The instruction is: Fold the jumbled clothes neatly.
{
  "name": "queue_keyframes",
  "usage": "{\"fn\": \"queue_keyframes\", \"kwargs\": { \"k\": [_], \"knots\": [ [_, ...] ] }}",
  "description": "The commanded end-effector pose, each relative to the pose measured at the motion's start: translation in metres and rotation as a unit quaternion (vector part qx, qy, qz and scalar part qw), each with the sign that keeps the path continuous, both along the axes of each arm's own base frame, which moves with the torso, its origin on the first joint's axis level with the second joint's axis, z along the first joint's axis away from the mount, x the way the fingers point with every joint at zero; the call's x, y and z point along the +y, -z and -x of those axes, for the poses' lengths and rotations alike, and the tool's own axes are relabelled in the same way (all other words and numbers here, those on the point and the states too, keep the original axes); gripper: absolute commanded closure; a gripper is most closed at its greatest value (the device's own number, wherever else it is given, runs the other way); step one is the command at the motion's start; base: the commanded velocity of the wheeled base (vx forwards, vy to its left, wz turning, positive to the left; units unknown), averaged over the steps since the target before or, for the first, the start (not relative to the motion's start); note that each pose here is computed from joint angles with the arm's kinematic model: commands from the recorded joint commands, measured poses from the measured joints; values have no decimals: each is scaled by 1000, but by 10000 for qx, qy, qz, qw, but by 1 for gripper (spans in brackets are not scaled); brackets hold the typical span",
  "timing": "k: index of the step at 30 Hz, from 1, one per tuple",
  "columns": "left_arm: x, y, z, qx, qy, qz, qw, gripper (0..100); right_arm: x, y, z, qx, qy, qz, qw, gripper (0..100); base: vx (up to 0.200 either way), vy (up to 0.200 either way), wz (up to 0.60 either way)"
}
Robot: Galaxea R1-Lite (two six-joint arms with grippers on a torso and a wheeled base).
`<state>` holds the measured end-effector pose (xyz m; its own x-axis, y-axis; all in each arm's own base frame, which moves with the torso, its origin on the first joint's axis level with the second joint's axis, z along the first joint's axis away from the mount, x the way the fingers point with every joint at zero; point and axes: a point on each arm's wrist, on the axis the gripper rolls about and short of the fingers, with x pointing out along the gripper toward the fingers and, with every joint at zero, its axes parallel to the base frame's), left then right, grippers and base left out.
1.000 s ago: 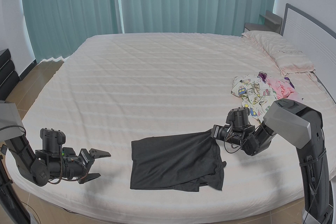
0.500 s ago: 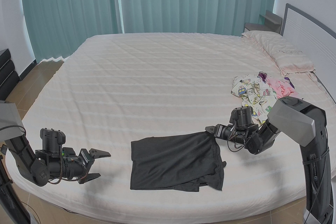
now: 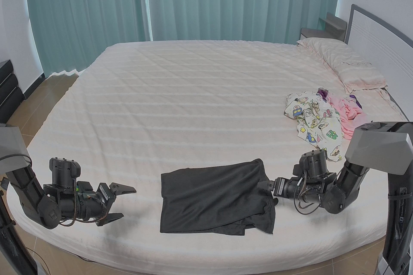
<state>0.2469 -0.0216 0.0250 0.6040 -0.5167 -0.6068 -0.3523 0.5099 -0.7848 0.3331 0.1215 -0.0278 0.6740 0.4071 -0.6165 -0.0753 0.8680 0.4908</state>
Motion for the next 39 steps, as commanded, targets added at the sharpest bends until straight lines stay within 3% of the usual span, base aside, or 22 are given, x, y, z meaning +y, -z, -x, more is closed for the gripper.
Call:
{"fn": "queue_keyframes", "kwargs": {
  "k": [1, 14, 15, 39],
  "knots": [
    [0, 0, 0, 8, -1, 0, 10000, 0, 2, -4, 41, 186, -322, -73, 9993, 0, 0, 0, 0],
    [0, 0, 0, 8, -1, 0, 10000, 0, 10, 5, 66, 520, -751, -25, 9958, 0, 0, 0, 0],
    [0, 0, 0, 8, -1, 0, 10000, 0, 10, 5, 66, 527, -751, -22, 9958, 100, 0, 0, 0],
    [0, 0, 0, 8, 7, 0, 10000, 0, -23, 7, 91, 651, -915, 618, 9918, 100, 0, 0, 0]
  ]
}}
